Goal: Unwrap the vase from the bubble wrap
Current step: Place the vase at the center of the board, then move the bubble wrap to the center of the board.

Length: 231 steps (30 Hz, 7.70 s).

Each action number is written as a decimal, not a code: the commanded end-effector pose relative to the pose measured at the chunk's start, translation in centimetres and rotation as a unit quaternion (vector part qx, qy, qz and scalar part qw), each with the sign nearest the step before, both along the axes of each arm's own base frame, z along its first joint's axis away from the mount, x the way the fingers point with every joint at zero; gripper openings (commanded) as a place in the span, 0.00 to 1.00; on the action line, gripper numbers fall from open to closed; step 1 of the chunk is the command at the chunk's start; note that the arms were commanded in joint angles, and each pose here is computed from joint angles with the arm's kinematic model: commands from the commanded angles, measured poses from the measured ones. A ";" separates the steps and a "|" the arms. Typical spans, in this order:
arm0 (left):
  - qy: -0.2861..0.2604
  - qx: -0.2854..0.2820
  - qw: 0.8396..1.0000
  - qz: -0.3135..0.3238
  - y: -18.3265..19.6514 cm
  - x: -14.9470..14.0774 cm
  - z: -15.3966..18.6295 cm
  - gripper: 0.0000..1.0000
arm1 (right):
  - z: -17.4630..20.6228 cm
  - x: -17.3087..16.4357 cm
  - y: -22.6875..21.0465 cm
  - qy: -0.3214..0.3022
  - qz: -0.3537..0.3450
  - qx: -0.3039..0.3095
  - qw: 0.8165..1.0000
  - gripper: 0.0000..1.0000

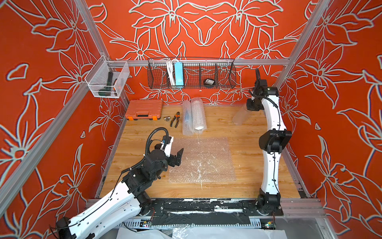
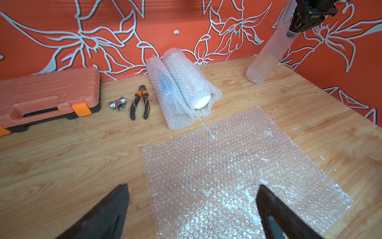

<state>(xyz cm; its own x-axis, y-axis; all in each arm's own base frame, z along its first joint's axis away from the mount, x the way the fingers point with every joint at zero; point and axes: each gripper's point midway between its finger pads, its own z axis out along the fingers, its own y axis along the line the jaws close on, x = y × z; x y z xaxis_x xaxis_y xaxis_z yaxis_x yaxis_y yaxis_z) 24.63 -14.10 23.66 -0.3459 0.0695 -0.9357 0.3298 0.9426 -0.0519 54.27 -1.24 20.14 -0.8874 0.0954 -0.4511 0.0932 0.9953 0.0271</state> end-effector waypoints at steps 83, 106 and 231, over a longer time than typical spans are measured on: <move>0.397 -0.094 0.872 -0.271 -27.3 -1.1 -20.9 0.52 | 4.3 -22.6 9.7 -0.205 0.143 0.175 0.952 0.70; 0.390 0.098 0.915 -0.027 -7.6 -4.4 -24.4 0.58 | 2.8 -22.2 11.3 -0.186 0.149 0.174 0.955 0.70; 0.222 -0.125 0.967 0.023 -1.8 0.0 -10.4 0.59 | -9.0 -11.1 28.4 0.018 0.251 0.276 0.928 0.00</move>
<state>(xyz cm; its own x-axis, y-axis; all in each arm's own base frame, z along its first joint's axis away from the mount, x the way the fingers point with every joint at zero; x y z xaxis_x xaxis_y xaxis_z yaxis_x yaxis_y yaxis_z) 24.75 -16.10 13.58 -0.7121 -0.1726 -0.6805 0.1787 0.8928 -0.4135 45.00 27.48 9.74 -0.9013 -0.0990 -0.4217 -0.3450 0.7526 0.5608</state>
